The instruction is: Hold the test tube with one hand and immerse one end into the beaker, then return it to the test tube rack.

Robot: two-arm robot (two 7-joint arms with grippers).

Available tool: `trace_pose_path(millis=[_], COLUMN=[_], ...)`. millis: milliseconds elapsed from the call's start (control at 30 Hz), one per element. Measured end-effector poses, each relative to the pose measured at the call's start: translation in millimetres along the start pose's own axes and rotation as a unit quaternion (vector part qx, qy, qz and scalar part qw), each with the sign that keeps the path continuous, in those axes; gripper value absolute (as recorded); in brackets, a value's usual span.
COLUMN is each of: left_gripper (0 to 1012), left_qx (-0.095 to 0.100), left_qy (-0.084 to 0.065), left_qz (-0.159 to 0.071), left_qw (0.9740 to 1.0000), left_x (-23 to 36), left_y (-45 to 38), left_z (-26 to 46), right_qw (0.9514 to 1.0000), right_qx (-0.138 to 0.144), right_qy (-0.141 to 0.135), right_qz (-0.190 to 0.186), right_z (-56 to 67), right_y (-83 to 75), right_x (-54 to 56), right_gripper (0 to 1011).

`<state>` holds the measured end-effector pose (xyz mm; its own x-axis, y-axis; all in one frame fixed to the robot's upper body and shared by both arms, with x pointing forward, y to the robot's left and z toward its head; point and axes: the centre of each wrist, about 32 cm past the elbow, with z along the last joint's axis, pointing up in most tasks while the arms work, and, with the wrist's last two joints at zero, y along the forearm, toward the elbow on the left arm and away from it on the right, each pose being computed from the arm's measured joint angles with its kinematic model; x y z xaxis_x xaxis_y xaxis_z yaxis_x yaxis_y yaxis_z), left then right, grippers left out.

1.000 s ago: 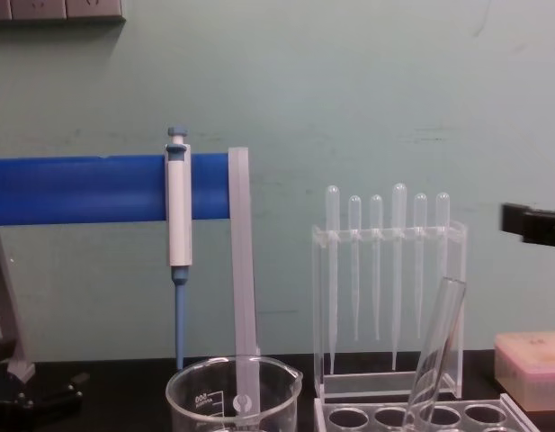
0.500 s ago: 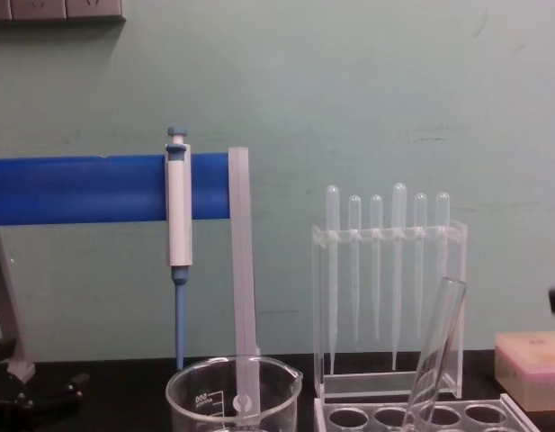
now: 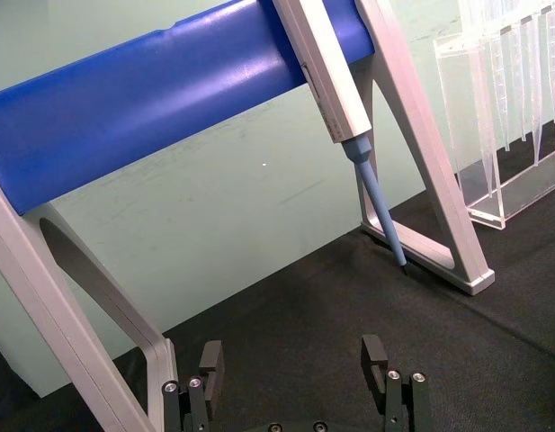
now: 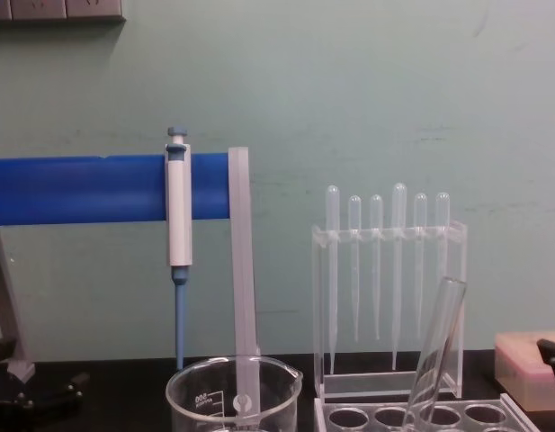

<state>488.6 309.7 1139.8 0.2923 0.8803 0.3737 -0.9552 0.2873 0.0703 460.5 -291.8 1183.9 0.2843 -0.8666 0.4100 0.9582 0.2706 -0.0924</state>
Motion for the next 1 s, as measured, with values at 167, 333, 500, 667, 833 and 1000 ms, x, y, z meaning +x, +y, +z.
trace_pose_path(millis=[167, 333, 500, 667, 833, 1000], left_gripper=[1000, 1000, 1000, 1000, 1000, 1000], left_qx=[0.0, 0.0, 0.0, 0.0, 0.0, 0.0], left_qy=[0.0, 0.0, 0.0, 0.0, 0.0, 0.0], left_qz=[0.0, 0.0, 0.0, 0.0, 0.0, 0.0], left_qw=[1.0, 1.0, 1.0, 1.0, 1.0, 1.0], left_x=[0.0, 0.0, 0.0, 0.0, 0.0, 0.0], left_y=[0.0, 0.0, 0.0, 0.0, 0.0, 0.0], left_z=[0.0, 0.0, 0.0, 0.0, 0.0, 0.0], right_qw=[0.9999, 0.9995, 0.9991, 0.9989, 0.9989, 0.9989], right_qx=[-0.005, -0.01, -0.014, -0.016, -0.016, -0.016], right_qy=[-0.016, -0.03, -0.039, -0.044, -0.043, -0.043], right_qz=[-0.002, -0.003, -0.006, -0.008, -0.008, -0.008], right_z=[-5.0, -9.3, -10.8, -10.4, -10.5, -10.7], right_y=[1.9, 3.4, 4.1, 4.9, 4.7, 4.6], right_x=[-3.1, -5.5, -6.9, -7.5, -7.0, -6.8], right_gripper=[1000, 1000, 1000, 1000, 1000, 1000])
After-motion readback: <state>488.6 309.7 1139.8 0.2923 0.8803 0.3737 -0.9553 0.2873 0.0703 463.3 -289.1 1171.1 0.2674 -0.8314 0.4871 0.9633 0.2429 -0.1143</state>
